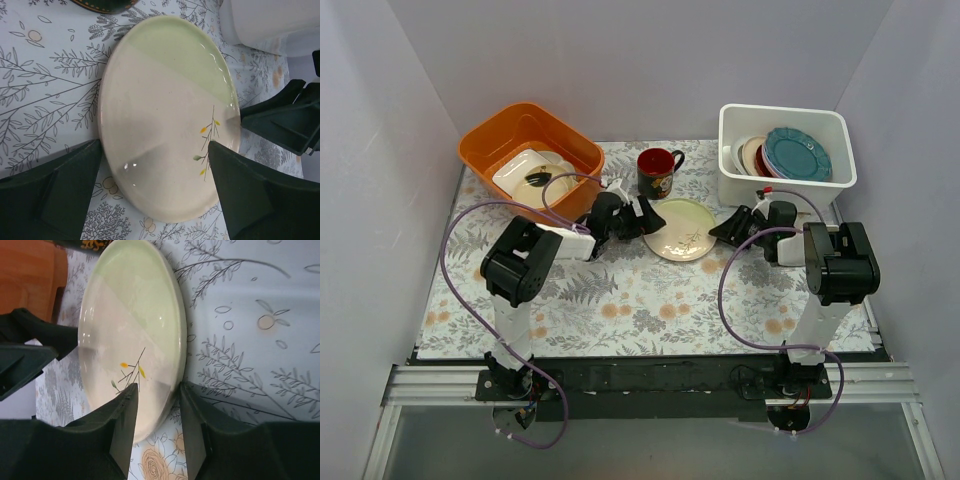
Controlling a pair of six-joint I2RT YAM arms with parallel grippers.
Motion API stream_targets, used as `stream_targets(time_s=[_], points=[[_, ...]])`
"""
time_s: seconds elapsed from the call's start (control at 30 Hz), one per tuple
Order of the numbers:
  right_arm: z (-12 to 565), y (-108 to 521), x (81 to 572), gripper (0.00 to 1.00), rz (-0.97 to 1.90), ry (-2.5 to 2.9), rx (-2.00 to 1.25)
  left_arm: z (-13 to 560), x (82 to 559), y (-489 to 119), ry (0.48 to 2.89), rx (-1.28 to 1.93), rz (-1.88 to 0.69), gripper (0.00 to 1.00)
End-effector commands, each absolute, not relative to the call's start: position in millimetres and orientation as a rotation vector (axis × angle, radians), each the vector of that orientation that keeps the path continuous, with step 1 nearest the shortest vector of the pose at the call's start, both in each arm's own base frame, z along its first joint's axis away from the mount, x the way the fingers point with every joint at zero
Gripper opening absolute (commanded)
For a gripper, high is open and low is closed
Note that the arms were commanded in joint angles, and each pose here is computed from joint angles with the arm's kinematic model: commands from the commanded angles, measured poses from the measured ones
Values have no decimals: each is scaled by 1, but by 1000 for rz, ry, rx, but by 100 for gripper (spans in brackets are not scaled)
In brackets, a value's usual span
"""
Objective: Place the plates into the plastic bin on the countertop
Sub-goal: Pick up the plate at the center of the board.
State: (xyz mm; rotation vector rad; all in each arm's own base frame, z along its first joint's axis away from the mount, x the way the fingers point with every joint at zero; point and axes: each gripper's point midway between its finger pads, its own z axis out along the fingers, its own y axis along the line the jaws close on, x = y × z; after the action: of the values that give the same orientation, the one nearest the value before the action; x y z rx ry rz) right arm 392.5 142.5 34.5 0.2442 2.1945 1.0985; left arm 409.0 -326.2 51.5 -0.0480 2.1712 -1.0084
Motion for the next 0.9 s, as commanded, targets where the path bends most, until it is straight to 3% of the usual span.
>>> stream_targets(time_s=[0.0,0.27,0.7,0.87], points=[[68,192,358,46,1338,2096,-8,13,373,-321,2315,-20,-978,87],[108,208,338,47,1458,1926,-84,13,363,-330,2312,27,-1021,87],[121,210,340,47,1523,1853,-21,13,337,-348,2303,158,-1085,86],[114,209,342,40,1508,1884,29,10,330,-348,2310,166,-1094,86]])
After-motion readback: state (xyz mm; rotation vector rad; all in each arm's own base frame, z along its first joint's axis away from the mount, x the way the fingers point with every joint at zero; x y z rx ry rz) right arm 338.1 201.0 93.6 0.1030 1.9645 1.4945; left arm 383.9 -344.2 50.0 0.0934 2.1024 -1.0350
